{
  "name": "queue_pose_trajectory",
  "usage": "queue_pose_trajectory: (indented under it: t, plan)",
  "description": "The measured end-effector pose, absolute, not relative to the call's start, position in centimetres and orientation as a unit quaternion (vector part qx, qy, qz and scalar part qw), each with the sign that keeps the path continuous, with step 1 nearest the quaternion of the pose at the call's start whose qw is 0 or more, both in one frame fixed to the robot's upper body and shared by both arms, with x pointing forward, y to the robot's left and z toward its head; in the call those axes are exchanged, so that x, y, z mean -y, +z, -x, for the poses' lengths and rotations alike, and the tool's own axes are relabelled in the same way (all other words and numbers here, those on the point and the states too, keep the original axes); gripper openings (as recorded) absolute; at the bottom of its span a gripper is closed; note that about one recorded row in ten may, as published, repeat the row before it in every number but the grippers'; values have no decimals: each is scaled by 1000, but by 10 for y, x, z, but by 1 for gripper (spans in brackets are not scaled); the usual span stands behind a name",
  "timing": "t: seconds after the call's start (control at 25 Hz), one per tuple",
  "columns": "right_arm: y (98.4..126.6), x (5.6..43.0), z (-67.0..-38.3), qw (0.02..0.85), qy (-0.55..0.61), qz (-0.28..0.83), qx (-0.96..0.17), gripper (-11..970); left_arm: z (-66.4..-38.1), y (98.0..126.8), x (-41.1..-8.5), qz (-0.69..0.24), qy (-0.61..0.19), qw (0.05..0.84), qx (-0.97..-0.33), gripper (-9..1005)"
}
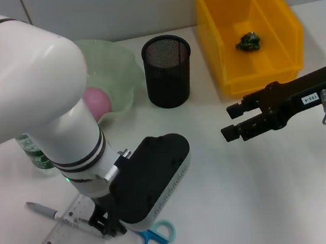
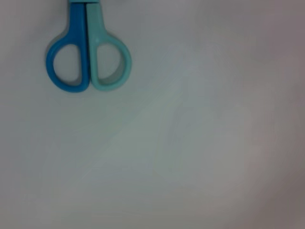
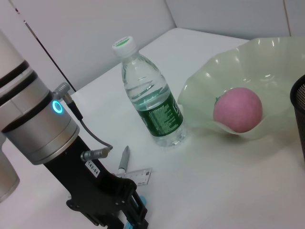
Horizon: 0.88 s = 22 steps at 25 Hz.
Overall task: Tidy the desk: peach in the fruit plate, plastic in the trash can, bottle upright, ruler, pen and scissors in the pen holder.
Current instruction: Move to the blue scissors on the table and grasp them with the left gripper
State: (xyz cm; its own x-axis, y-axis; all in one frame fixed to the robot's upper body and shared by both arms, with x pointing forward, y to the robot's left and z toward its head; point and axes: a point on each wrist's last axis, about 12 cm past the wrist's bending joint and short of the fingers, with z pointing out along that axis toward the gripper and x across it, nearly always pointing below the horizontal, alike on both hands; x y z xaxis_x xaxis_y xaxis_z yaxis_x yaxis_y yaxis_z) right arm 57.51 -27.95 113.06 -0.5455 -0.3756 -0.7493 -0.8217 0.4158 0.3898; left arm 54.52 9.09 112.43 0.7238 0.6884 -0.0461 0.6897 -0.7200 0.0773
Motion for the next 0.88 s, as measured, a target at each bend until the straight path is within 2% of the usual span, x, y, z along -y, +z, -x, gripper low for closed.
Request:
queue_pose_trajectory:
  t: [0.08,0.32,0.44,0.88]
  plan:
    - [1131,279,-575,289,385,379,-790,767,-545,1124,-90,-927,-6,42,-372,457]
    - [1131,278,-576,289,383,381,-790,766,-545,1123,-90,-927,-5,44,-372,448]
    - [1130,278,-576,288,382,381,-791,766,-545,1123,-90,-927,-5,44,-372,396]
    - [1130,278,-576,286,381,382,-792,767,-544,1123,-88,-927,-3,42,-374,349]
